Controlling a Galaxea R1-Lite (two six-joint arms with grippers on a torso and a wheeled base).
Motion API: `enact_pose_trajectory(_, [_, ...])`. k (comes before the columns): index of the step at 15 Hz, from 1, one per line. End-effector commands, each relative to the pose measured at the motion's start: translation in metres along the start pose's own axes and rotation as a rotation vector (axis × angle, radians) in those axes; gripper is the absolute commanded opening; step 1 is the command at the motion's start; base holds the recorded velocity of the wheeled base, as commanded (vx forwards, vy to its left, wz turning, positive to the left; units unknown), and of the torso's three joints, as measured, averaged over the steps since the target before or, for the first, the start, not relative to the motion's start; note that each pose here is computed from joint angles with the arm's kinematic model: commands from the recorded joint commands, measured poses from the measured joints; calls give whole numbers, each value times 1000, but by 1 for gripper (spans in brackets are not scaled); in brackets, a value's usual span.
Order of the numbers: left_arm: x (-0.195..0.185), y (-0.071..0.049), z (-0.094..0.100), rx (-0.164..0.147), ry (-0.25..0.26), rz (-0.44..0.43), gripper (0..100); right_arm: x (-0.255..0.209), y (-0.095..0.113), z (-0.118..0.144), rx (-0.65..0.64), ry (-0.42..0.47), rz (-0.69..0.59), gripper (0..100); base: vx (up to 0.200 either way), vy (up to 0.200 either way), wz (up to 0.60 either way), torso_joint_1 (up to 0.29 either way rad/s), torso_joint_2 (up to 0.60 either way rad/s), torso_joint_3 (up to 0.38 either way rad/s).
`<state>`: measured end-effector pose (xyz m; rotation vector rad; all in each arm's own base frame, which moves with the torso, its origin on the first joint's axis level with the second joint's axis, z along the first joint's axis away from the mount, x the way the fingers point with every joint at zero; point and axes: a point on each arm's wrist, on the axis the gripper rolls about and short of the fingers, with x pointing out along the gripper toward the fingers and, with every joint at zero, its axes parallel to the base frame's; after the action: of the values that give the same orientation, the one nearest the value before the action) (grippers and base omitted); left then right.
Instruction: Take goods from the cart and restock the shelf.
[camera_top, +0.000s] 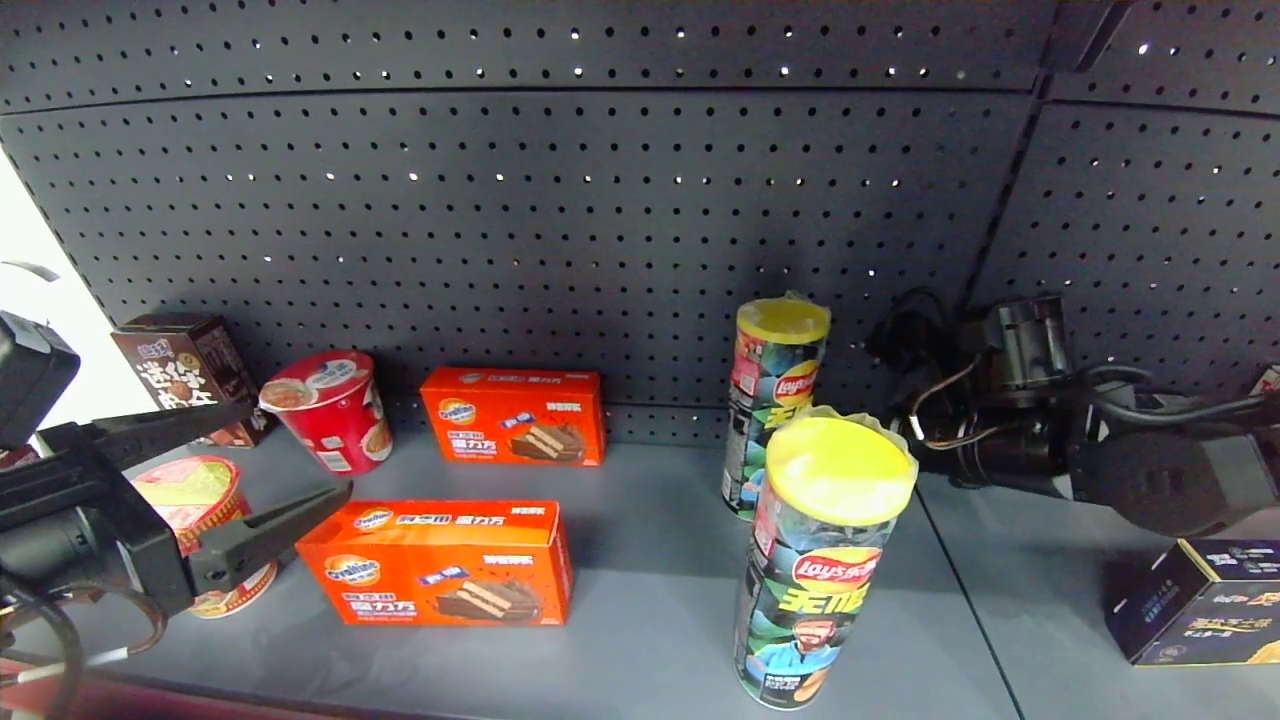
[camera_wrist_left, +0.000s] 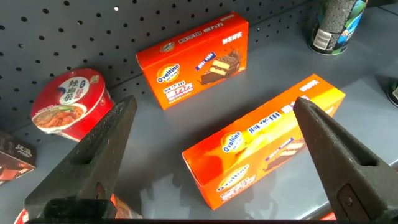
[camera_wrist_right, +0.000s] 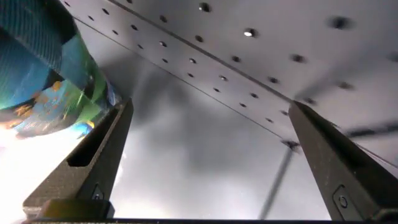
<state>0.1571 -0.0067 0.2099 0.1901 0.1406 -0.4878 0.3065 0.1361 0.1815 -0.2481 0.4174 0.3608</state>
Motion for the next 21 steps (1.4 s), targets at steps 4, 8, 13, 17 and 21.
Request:
enact_pose_trajectory(4, [-15,-7,6,25,-50,12,100,-103,-17,33,26,-243,-46,100,0,0,0,0,0,0])
enact_pose_trajectory(8, [-36,-19,4,44,-95,25,100,-192,-37,-15,63,-323,-170,100,0,0,0,0,0,0])
enact_pose_trajectory(13, [-62,-38,-21,51,-107,72,100,-240,-31,-76,85,-351,-261,100,0,0,0,0,0,0])
enact_pose_trajectory(17, [-86,-57,-50,1,-125,177,100,-262,-21,-114,105,-384,-364,100,0,0,0,0,0,0])
enact_pose_trajectory(21, [-102,-73,-80,-21,-102,187,100,-268,-10,-165,123,-369,-448,100,0,0,0,0,0,0])
